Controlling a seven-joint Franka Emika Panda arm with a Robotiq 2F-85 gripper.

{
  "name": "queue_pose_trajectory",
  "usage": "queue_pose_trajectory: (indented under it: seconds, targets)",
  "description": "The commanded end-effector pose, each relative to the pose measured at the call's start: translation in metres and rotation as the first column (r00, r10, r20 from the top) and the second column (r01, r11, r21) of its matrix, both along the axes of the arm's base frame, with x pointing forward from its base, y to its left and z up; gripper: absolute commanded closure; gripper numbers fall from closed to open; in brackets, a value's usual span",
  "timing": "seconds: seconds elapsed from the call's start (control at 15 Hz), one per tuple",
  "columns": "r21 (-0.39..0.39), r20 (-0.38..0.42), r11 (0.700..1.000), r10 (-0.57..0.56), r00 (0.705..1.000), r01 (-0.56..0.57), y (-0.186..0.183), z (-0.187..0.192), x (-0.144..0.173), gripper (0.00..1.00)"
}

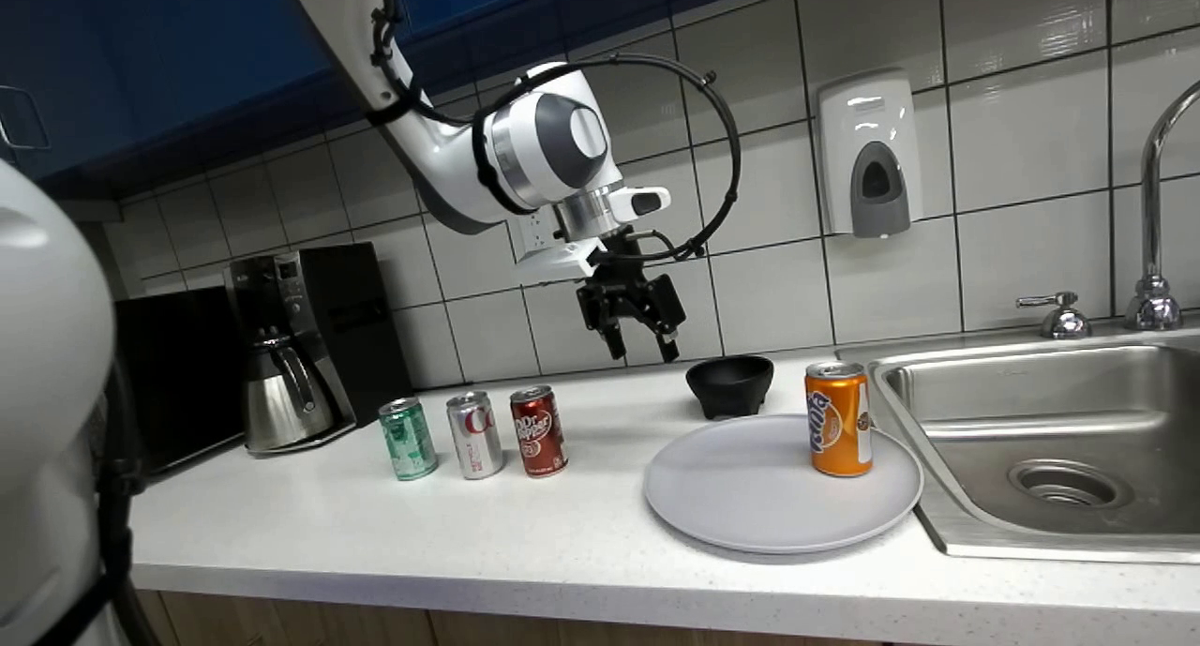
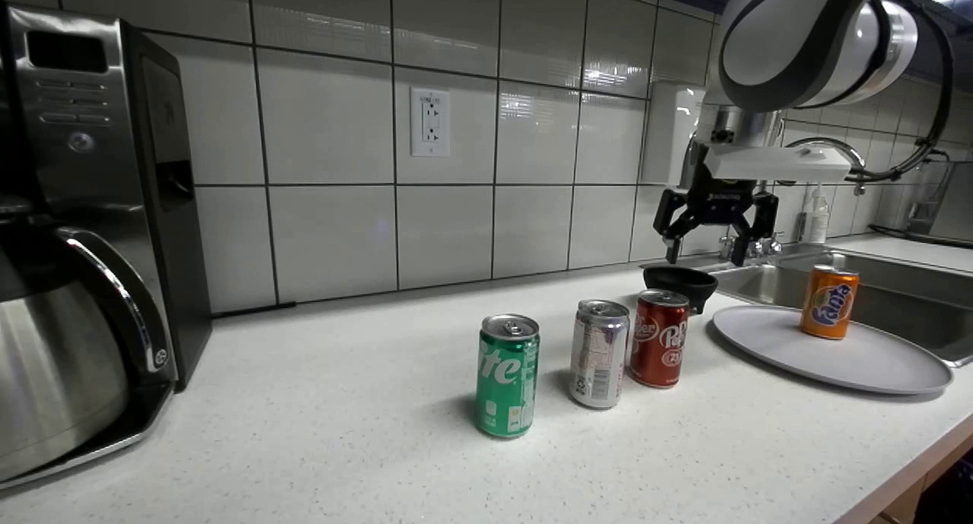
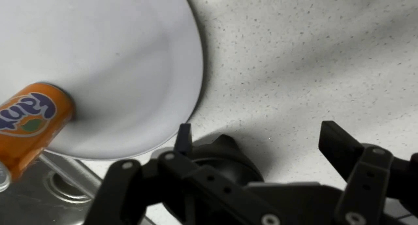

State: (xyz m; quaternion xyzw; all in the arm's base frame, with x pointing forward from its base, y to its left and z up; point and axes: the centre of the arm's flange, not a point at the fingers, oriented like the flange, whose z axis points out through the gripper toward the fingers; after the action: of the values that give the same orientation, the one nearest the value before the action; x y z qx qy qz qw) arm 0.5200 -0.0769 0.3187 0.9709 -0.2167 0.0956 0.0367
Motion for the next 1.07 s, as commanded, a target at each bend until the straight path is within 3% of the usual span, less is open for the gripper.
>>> queue_pose_trajectory:
  seconds: [0.0, 1.0]
  targets:
    - [0.019, -0.022, 1.0, 0.015, 1.0, -0.014, 0.026, 0.004, 0.003, 0.0]
    - [0.021, -0.015, 0.999, 0.036, 0.999, -0.036, 0.03, -0.002, 0.002, 0.0]
